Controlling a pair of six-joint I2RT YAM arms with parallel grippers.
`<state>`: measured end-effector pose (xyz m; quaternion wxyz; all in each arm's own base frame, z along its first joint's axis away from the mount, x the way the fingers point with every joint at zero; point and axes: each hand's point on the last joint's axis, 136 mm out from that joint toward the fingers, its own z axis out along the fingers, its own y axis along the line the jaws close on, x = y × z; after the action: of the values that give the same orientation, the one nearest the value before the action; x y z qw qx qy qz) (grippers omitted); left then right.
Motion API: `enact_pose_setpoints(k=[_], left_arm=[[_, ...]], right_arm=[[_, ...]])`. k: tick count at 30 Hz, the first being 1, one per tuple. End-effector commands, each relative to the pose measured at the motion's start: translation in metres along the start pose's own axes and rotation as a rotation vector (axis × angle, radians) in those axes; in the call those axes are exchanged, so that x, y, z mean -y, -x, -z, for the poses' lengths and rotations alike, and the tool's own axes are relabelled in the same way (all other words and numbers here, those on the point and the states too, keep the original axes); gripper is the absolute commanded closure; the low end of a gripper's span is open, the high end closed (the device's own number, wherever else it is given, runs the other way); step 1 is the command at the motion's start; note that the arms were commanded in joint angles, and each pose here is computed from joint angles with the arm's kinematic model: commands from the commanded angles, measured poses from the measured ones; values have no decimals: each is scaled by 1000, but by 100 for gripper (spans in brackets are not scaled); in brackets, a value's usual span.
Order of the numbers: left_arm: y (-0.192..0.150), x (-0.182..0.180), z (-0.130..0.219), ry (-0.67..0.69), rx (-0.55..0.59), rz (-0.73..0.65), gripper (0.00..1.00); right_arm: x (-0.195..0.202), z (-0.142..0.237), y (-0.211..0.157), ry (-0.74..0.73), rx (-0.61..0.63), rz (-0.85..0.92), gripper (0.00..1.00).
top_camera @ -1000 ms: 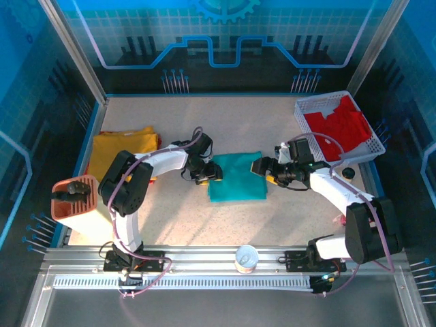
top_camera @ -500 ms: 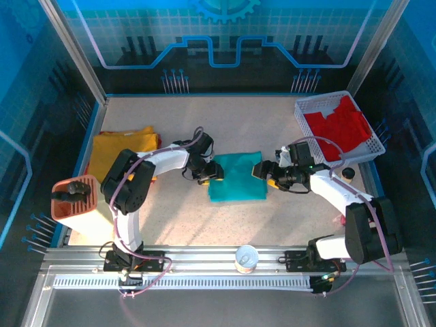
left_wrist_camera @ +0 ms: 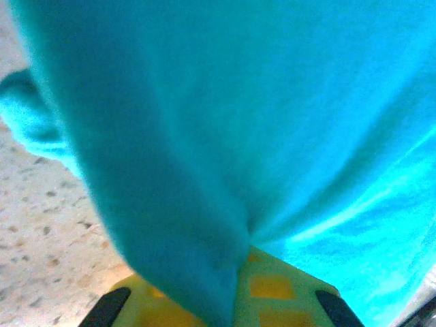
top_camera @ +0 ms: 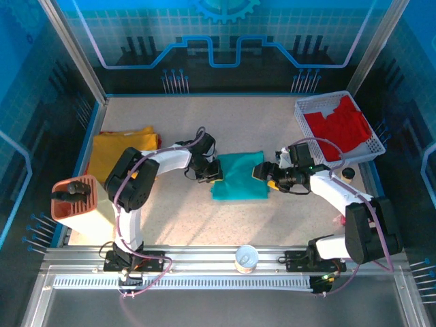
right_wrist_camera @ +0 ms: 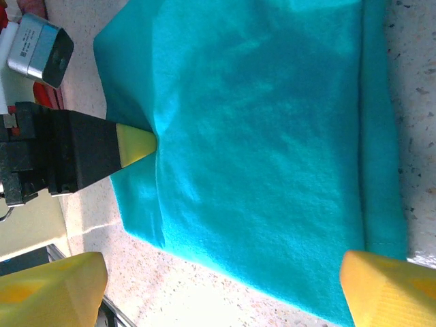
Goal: Fold and stack the t-shirts
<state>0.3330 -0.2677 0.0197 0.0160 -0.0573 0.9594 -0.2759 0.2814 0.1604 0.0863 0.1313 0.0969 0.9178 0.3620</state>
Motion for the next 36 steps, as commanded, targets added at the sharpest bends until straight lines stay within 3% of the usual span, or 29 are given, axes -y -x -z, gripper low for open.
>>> enact_pose_setpoints(k=[1, 8, 15, 25, 36], left_arm=[[-1, -4, -3, 52, -5, -48, 98], [6, -15, 53, 239, 103, -208, 100], [4, -13, 123, 340, 175, -290, 100], [-1, -29, 210, 478, 189, -375, 100], [6, -47, 273, 703, 180, -450, 100]], right_arm=[[2, 5, -2, -1, -3, 3, 11], [1, 11, 1, -3, 9, 4, 11], [-6, 17, 6, 25, 30, 13, 11], [-9, 23, 16, 56, 52, 22, 11], [-14, 22, 24, 104, 53, 28, 11]])
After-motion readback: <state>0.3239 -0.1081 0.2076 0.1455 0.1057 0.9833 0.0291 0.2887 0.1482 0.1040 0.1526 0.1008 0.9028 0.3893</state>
